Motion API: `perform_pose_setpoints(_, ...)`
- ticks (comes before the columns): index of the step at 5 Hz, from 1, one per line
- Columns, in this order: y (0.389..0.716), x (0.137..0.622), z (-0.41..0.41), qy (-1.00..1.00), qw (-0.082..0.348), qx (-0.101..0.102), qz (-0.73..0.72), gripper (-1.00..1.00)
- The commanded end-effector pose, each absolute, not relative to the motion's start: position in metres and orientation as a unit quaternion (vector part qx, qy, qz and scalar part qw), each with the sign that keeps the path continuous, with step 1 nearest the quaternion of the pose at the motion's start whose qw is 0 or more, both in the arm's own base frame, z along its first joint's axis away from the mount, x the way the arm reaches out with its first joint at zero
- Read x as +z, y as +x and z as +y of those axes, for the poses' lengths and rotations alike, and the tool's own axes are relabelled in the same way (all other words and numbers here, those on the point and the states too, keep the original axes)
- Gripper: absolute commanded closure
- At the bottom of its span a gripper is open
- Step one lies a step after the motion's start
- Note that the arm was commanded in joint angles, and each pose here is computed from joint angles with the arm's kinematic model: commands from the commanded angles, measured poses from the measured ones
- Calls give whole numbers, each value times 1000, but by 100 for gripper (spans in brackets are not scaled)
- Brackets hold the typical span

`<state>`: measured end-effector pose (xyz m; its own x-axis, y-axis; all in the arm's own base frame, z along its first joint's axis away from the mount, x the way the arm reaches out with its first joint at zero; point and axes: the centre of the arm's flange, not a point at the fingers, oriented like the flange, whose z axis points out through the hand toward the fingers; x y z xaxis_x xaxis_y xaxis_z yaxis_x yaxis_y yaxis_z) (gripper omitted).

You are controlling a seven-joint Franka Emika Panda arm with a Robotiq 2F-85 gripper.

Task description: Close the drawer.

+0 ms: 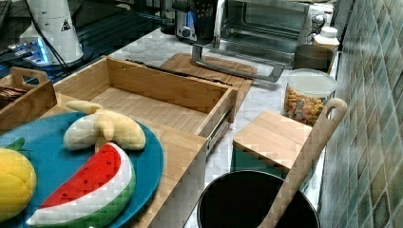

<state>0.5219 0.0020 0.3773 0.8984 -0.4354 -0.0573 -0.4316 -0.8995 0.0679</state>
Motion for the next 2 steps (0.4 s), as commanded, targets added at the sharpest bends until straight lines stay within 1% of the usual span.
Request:
perform_pose_setpoints(1, 524, 331, 65, 994, 59, -5, -91, 100)
perform_pose_setpoints(2, 532, 306, 69, 989, 108, 2, -102, 100)
